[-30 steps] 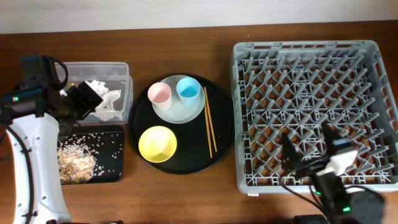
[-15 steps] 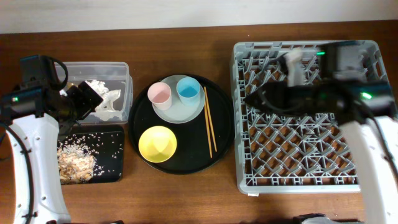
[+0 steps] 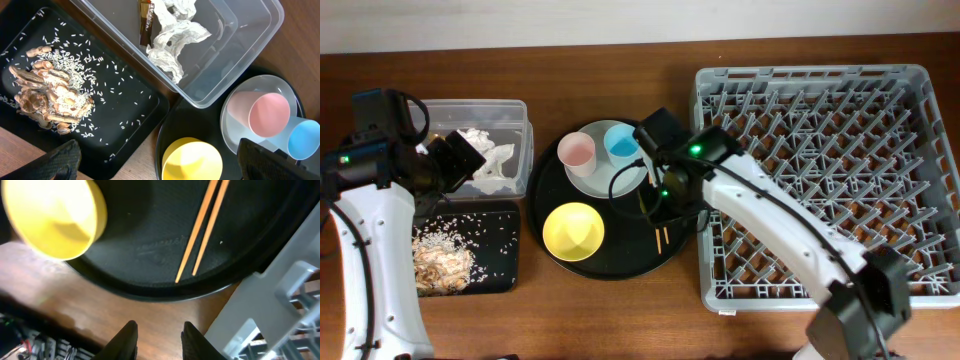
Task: Sort waste into correct bins and load items into the dishwasher rack
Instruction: 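Lower the right gripper onto the wooden chopsticks and grasp them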
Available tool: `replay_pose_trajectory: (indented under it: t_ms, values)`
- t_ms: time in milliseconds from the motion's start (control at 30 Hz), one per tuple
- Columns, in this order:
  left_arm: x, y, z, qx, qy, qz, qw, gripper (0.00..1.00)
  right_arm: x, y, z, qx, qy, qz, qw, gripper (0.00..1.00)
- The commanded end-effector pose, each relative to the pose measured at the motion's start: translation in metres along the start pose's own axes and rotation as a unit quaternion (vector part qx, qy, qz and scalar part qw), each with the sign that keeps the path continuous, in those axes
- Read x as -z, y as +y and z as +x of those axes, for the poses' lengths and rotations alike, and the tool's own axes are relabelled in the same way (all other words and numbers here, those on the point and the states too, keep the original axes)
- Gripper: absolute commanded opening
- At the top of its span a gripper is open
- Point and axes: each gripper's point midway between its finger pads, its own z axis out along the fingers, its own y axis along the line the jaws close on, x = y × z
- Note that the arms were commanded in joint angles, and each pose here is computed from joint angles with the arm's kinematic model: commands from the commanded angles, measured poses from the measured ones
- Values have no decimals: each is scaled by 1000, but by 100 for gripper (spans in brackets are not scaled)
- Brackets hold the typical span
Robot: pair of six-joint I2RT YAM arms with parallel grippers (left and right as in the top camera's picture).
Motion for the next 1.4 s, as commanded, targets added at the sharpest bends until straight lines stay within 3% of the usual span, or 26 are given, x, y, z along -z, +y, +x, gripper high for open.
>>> replay_pose_trajectory:
  t_ms: [0,367,567,933,1033,1200,1367]
  values:
    - [7,-1,-2,0,-9,6,1000,99,-29,-9,6,-20,25,20,999,31]
    - [7,-1,-2,0,-9,6,1000,99,-117,-25,1,-5,-52,-7,999,32]
    - [7,-1,-2,0,-9,6,1000,99,-127,-42,-8,-28,-91,29,995,32]
    - [7,-1,-2,0,-9,6,1000,99,-131,-33,1,-51,-83,26,995,4]
    - [7,-1,-2,0,-9,6,1000,99,-131,-28,2,-49,-86,30,995,4]
    - [7,-1,-2,0,-9,6,1000,99,-84,-15,-10,-54,-130,10,990,4]
    - [7,-1,-2,0,-9,6,1000,99,5,-16,-16,-53,-238,15,970,4]
